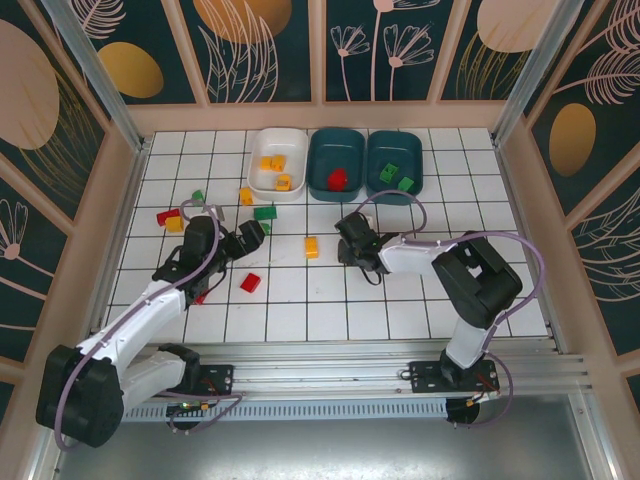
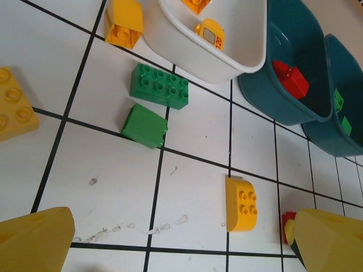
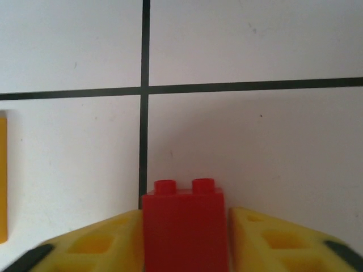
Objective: Sort the legos into containers by color
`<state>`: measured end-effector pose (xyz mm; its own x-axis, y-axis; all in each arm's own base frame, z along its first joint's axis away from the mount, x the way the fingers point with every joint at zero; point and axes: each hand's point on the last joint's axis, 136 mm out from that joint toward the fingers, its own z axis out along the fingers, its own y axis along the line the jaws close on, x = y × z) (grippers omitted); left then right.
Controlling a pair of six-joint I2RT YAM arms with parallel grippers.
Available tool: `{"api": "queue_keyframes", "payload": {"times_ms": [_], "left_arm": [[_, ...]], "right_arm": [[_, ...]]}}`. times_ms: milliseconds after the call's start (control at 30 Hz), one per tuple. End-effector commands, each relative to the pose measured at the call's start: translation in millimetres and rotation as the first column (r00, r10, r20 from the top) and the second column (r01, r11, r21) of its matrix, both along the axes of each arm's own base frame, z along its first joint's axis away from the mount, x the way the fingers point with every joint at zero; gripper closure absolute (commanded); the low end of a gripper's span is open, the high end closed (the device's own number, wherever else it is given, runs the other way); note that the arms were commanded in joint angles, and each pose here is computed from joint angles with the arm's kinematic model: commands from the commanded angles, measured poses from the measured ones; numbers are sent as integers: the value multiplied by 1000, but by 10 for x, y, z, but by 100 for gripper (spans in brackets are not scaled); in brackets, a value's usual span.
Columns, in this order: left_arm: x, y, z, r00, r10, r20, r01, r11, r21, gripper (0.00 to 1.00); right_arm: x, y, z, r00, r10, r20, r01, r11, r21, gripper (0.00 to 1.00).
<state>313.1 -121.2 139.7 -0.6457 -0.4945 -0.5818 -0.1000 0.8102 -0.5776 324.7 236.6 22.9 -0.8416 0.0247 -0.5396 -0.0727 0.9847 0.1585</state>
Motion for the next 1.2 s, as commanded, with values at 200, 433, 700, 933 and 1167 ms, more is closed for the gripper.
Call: {"api": "queue_keyframes", "payload": {"times_ms": [200,433,700,933,1167], "left_arm": [[-46,84,-115,999,28,-37,-26,999,40,2],[-286,-17,-484,987,-44,-156,46,999,7,6],[-509,-70,-687,958,-81,-274,132,976,174,5],[-623,-88,-851,934,-101,-341,196,947,254,3],[-659,-46,-932,923,-101,-371,218,932,289,3]], "right_arm": [[412,167,767,979,5,203,-10,1000,26,65],[1120,268,1104,952,-25,306,-4,996,93,64],[1918,446,1098,947,-10,320,-24,994,105,61],[2178,629,1048,954,28,299,-52,996,73,46],[2026,525,1445,933,9,361,-50,993,104,42]]}}
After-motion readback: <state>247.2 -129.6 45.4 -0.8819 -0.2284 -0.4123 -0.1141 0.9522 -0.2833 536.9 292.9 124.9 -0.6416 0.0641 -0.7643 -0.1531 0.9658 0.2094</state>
